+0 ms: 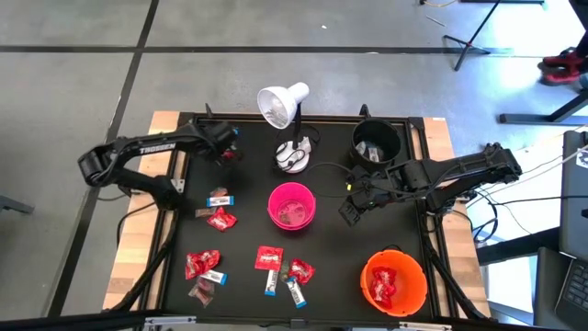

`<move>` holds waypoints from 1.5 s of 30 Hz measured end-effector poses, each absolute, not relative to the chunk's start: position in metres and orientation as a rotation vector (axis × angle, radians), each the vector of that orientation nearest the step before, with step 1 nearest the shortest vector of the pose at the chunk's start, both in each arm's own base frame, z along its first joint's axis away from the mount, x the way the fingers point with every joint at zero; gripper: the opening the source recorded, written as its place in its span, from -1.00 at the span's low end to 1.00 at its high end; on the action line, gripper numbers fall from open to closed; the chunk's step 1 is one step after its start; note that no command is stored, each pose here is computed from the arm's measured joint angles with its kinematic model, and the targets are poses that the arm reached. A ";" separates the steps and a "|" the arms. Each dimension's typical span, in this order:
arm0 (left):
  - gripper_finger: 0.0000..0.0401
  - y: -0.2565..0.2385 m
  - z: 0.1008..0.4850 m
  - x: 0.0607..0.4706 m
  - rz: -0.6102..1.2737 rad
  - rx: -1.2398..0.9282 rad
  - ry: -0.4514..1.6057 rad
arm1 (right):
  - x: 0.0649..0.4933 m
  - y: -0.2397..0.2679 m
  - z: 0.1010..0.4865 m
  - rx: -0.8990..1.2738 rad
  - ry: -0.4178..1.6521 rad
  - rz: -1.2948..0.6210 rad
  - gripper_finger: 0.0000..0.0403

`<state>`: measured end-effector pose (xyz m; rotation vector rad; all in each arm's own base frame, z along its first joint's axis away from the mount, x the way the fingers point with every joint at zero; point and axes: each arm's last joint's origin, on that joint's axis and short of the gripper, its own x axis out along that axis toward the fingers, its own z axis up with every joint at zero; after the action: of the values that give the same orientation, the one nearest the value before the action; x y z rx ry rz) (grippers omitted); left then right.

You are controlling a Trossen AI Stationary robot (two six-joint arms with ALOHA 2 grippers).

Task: Sort candy
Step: Put the red candy into the orange bucket

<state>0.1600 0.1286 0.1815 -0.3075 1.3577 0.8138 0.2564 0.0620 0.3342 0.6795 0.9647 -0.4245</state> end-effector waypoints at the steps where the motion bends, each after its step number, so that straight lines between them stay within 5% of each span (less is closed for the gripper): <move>1: 0.18 0.130 0.180 0.161 0.814 -0.308 1.359 | 0.256 0.062 0.334 0.680 0.964 -0.425 -0.64; 17: 0.13 0.137 0.156 0.171 0.816 -0.346 1.437 | 0.256 0.062 0.334 0.680 0.964 -0.424 -0.64; 33: -0.93 0.136 0.152 0.172 0.806 -0.391 1.441 | 0.256 0.062 0.334 0.680 0.964 -0.424 -0.64; 45: -0.98 0.125 0.175 0.169 0.774 -0.382 1.344 | 0.256 0.062 0.334 0.680 0.964 -0.425 -0.64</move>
<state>0.1689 0.1252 0.1745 -0.3816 1.3436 0.7739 0.2564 0.0620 0.3343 0.6799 0.9638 -0.4245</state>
